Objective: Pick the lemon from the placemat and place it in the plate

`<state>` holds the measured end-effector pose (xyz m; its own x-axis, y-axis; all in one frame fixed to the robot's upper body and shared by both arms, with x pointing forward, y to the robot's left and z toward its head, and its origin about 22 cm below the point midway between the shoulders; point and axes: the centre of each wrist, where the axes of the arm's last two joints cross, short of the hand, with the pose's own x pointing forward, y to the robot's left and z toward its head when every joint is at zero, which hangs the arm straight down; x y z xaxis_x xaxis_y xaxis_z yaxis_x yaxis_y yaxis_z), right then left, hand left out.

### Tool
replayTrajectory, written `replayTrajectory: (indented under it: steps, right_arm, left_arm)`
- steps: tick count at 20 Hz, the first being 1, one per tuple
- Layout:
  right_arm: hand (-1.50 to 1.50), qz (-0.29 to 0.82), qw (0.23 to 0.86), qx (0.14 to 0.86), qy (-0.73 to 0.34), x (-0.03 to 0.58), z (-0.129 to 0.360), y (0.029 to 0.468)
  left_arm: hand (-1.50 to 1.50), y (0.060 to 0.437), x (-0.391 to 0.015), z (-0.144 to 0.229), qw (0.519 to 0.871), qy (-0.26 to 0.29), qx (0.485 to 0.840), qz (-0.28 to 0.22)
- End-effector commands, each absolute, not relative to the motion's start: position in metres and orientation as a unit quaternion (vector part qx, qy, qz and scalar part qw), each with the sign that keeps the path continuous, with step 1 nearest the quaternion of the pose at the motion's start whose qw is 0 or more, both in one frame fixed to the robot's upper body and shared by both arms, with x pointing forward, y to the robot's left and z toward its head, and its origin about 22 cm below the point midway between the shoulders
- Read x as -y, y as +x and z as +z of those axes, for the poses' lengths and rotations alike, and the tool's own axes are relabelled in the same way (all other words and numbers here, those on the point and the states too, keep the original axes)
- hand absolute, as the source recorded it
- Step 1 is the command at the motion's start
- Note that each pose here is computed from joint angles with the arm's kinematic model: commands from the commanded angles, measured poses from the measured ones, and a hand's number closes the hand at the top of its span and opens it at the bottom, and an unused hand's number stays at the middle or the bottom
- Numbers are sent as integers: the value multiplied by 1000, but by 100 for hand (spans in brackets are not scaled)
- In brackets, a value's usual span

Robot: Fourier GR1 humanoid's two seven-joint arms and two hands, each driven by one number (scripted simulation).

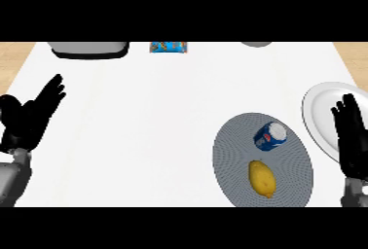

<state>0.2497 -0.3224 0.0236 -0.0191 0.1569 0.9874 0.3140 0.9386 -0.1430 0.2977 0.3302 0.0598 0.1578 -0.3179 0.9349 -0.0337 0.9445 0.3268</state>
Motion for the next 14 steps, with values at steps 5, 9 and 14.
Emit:
replayTrajectory:
  steps: [5, 9, 14]
  right_arm:
    - [150, 60, 568, 819, -58, 346, 115, 279]
    - [150, 67, 561, 773, -289, 382, 84, 265]
    - [-150, 7, 530, 826, -194, 387, 30, 224]
  left_arm:
    - [0, 269, -284, -17, 820, 67, 568, -19]
    - [0, 251, -250, -36, 830, 6, 558, -7]
    - [0, 230, -244, -41, 830, 3, 558, 5]
